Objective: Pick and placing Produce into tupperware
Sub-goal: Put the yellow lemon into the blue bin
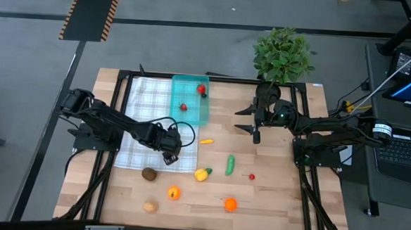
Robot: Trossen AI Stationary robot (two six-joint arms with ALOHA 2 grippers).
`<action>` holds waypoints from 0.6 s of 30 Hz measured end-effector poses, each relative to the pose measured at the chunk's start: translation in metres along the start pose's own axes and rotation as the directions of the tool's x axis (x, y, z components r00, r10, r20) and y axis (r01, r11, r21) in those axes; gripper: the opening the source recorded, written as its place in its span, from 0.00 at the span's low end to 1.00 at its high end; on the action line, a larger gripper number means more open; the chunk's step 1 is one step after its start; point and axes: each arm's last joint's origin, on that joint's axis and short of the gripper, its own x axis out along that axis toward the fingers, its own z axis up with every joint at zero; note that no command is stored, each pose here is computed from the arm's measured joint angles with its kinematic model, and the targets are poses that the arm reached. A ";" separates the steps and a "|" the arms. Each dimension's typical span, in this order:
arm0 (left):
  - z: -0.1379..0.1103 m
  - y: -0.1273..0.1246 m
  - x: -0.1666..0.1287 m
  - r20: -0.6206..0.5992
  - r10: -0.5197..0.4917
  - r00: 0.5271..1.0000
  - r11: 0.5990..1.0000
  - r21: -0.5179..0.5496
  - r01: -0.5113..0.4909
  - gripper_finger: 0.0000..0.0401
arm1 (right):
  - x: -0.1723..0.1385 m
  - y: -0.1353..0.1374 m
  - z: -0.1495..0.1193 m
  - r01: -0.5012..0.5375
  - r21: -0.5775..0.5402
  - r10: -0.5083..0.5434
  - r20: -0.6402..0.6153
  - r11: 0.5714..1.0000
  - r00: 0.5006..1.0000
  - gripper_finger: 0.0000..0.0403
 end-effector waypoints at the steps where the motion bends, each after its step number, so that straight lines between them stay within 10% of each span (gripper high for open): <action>1: 0.001 0.000 0.002 -0.004 0.005 1.000 1.000 0.002 -0.005 0.57 | 0.000 0.000 0.000 0.000 0.002 0.000 0.000 1.000 1.000 0.62; 18: 0.004 0.005 0.009 -0.034 0.024 0.999 0.999 0.033 -0.023 0.57 | 0.000 0.000 0.000 0.000 0.007 0.000 0.001 1.000 1.000 0.62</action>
